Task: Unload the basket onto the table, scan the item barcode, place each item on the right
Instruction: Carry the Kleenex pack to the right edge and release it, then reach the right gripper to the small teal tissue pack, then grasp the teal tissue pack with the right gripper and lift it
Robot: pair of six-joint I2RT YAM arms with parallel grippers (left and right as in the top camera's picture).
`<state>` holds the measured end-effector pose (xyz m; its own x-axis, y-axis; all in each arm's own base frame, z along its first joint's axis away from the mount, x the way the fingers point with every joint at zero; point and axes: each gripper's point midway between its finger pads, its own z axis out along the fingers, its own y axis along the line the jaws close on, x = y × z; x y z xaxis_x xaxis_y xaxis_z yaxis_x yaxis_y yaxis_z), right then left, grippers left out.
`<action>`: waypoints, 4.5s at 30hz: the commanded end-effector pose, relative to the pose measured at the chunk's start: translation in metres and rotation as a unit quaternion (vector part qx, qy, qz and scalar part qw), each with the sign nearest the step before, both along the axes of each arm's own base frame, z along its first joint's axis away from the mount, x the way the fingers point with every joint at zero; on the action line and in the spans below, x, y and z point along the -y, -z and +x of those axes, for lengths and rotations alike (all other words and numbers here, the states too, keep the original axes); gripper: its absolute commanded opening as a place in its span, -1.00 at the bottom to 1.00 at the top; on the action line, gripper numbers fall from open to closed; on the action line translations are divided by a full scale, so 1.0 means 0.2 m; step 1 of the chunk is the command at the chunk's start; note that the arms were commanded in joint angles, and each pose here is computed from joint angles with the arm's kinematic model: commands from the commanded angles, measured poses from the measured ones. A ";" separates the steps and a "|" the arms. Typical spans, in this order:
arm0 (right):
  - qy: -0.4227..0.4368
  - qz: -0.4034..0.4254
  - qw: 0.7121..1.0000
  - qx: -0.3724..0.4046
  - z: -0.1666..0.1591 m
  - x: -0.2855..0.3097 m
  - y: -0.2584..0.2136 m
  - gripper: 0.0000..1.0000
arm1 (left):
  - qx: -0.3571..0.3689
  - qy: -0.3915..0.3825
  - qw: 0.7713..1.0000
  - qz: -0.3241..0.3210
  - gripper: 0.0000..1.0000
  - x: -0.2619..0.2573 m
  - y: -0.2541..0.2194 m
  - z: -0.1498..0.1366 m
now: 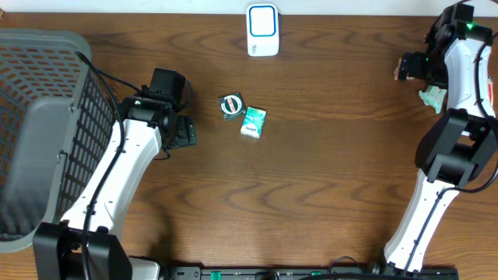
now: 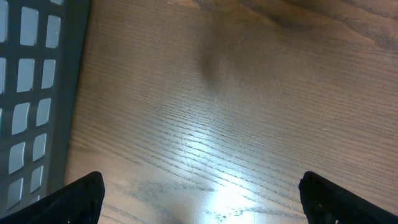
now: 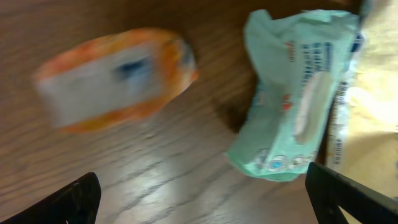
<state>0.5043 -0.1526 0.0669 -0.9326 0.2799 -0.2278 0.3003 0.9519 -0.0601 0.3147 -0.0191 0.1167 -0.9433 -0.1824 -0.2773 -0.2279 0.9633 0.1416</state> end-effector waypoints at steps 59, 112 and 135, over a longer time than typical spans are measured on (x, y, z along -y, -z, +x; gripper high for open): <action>-0.189 0.380 0.898 0.116 0.11 -1.12 -0.44 0.29 | 0.007 -0.006 1.000 0.002 0.95 -0.02 -0.03 0.00; -0.228 -0.143 0.963 -0.015 -0.29 -1.63 -0.14 -0.94 | 0.007 -0.006 1.000 0.002 0.95 -0.02 -0.03 0.00; -0.227 0.063 0.967 -0.096 -0.41 -1.70 0.15 -0.28 | 0.007 -0.006 1.000 0.002 0.95 -0.02 -0.03 0.00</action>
